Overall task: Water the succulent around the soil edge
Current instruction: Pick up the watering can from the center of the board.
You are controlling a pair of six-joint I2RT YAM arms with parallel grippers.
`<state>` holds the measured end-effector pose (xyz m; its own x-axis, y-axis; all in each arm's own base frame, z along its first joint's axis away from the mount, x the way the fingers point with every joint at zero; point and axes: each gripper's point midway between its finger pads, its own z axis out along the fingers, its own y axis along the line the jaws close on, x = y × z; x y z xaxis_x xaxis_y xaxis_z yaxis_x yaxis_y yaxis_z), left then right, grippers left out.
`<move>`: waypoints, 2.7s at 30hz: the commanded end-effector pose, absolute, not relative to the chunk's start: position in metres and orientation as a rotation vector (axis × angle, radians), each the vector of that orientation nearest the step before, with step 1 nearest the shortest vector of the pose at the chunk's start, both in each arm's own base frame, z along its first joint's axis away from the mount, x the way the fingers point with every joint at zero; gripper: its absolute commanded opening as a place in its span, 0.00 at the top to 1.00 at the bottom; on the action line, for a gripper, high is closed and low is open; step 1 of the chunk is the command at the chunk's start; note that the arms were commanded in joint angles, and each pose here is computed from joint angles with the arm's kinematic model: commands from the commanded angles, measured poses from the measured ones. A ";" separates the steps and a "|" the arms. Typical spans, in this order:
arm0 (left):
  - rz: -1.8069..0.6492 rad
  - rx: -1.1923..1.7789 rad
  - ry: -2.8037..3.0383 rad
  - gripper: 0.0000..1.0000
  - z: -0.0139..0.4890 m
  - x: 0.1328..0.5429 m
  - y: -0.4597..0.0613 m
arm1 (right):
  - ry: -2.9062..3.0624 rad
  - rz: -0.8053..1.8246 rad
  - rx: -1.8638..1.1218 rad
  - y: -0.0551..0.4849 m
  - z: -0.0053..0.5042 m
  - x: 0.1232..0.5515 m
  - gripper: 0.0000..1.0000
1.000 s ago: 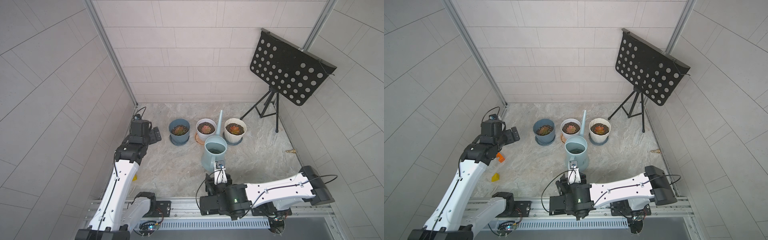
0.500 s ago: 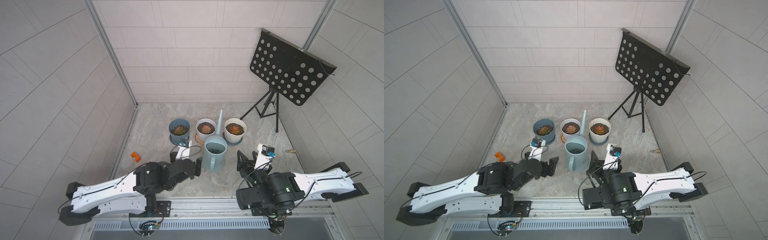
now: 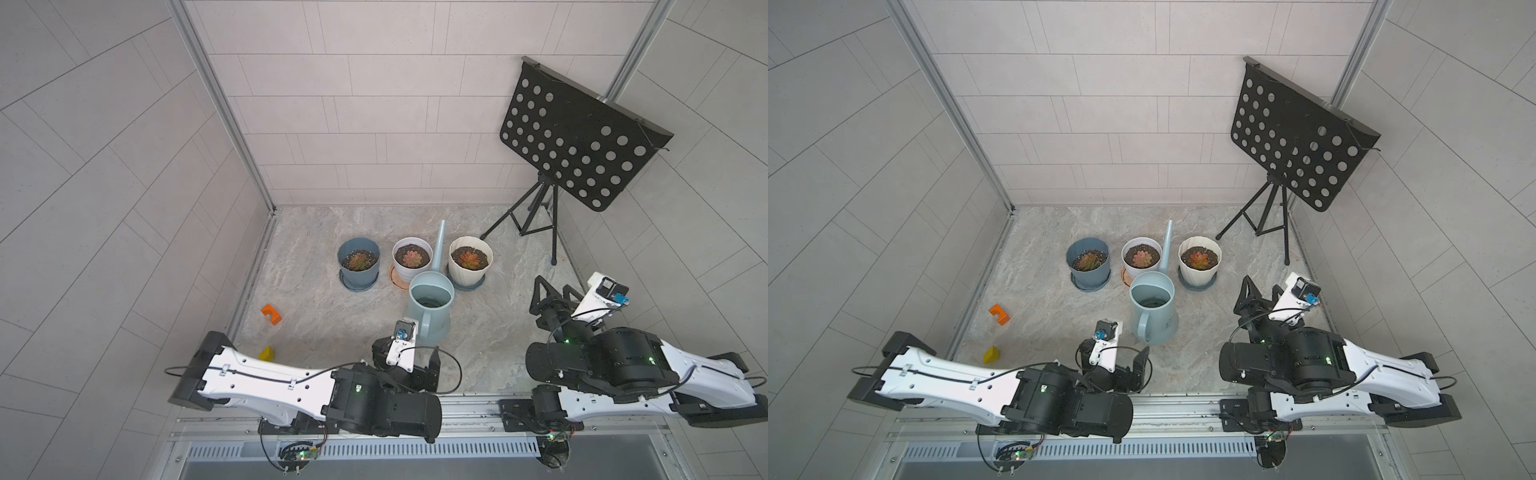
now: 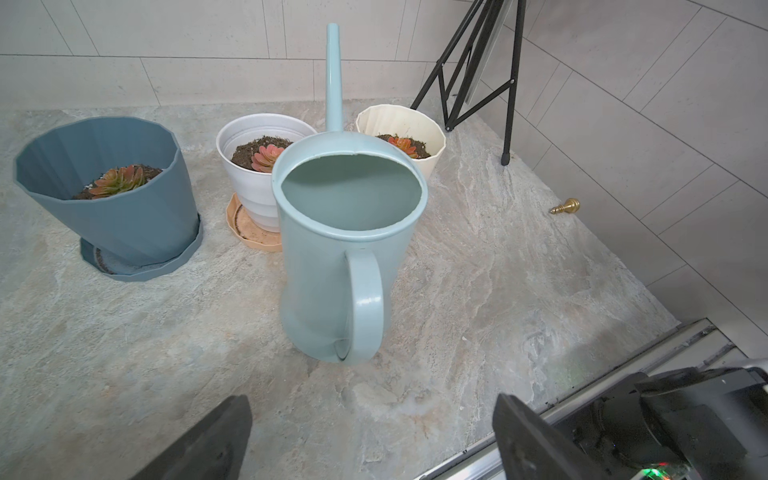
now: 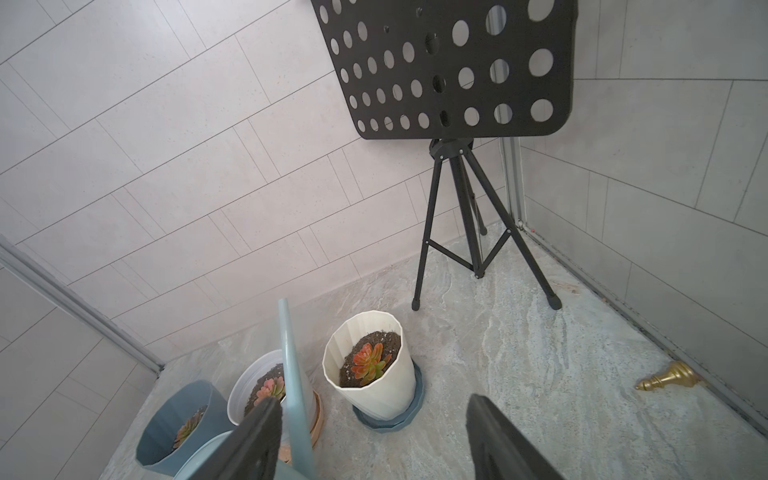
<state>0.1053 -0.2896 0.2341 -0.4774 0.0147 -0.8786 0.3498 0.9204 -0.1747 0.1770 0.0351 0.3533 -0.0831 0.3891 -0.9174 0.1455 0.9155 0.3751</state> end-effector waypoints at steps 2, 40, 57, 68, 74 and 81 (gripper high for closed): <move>-0.379 0.224 2.001 0.02 0.238 0.113 -0.301 | 1.662 0.047 0.276 0.018 0.349 0.175 0.27; -0.193 0.248 2.146 0.24 0.164 0.178 -0.322 | 1.657 0.013 0.359 0.012 0.336 0.180 0.30; -0.141 0.344 2.159 0.86 0.181 0.169 -0.314 | 1.657 0.045 0.371 0.007 0.337 0.179 0.33; -0.172 0.525 1.986 1.00 0.272 0.135 -0.262 | 1.647 0.064 0.370 0.001 0.348 0.177 0.34; 0.049 0.541 1.757 1.00 0.376 0.160 -0.204 | 1.629 0.053 0.363 -0.003 0.360 0.176 0.34; 0.052 0.558 1.737 0.99 0.432 0.221 -0.173 | 1.619 0.042 0.357 -0.004 0.367 0.176 0.34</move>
